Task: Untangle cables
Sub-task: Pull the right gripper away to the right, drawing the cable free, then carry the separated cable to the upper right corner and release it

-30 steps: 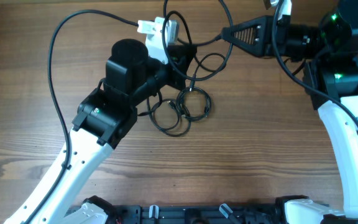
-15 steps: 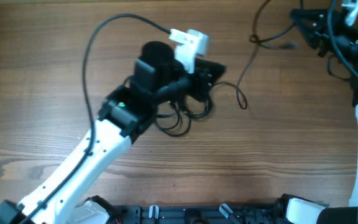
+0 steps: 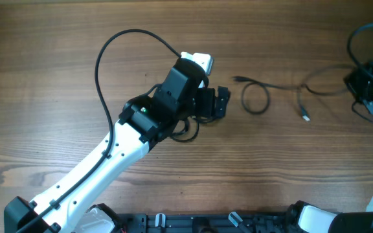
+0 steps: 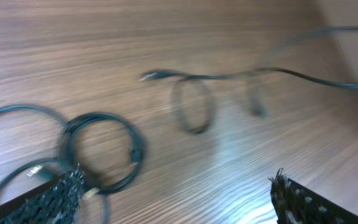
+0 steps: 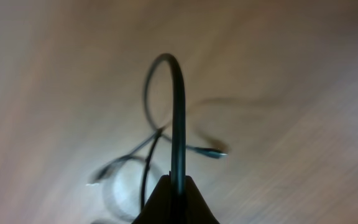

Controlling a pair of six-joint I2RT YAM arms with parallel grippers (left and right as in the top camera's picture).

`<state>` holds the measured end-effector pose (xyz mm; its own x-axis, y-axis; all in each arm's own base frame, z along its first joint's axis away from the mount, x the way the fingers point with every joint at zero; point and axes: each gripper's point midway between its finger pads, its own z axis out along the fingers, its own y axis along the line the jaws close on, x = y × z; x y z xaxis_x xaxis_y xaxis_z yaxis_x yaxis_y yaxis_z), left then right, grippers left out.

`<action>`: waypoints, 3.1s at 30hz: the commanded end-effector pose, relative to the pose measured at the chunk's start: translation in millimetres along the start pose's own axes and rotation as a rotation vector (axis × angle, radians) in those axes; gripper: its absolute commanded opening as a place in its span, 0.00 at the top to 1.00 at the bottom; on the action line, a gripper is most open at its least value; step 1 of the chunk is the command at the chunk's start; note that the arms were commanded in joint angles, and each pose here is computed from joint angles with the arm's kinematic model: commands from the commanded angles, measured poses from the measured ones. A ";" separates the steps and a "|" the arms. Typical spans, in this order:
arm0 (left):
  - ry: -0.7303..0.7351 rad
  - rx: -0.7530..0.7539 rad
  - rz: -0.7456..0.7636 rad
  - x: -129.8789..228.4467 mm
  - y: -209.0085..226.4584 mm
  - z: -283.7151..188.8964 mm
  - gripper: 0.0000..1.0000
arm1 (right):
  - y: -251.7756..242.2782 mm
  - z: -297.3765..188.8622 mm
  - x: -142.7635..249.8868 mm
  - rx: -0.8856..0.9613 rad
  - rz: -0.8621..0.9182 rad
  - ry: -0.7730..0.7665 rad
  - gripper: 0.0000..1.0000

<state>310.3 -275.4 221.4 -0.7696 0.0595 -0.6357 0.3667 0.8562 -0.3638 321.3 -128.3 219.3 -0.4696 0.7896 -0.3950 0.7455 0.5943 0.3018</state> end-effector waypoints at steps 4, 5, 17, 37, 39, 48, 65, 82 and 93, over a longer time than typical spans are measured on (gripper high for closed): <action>0.019 -0.123 0.000 7.5 23.9 0.1 0.00 | -57.4 5.5 -20.8 0.333 0.050 -0.127 0.77; 0.023 -0.125 0.000 8.3 24.3 0.0 0.00 | -51.1 13.9 -13.3 0.298 0.043 -0.075 0.66; 0.032 -0.129 0.000 10.7 25.5 -0.1 0.00 | 1.6 67.5 93.4 0.041 -0.256 0.499 0.04; 0.049 -0.137 -0.001 14.2 27.5 6.0 0.01 | -66.0 149.8 72.2 0.579 -0.097 0.329 0.00; 0.049 -0.137 -0.001 14.2 27.5 6.0 0.00 | -67.7 151.1 73.7 0.576 -0.086 0.343 0.00; 0.049 -0.137 -0.001 14.2 27.5 6.0 0.00 | -52.8 143.9 108.0 0.387 -0.333 0.597 0.30; 0.050 -0.137 0.000 14.4 27.4 6.0 0.00 | 182.0 -70.0 -49.5 -0.504 -0.367 0.097 0.96; 0.049 -0.137 -0.001 14.2 27.5 6.0 0.00 | 223.4 -90.5 -33.3 -0.778 -0.272 0.239 0.96; 0.049 -0.137 -0.001 14.2 27.5 6.0 0.00 | 275.5 -122.2 -70.3 -1.044 -0.382 0.042 0.96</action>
<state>309.6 -255.6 200.1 -0.7974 0.0829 -0.5978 0.3017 0.9126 -0.2759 481.6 21.6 450.6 -0.6569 0.4585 -0.5986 -0.3088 0.5607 0.7683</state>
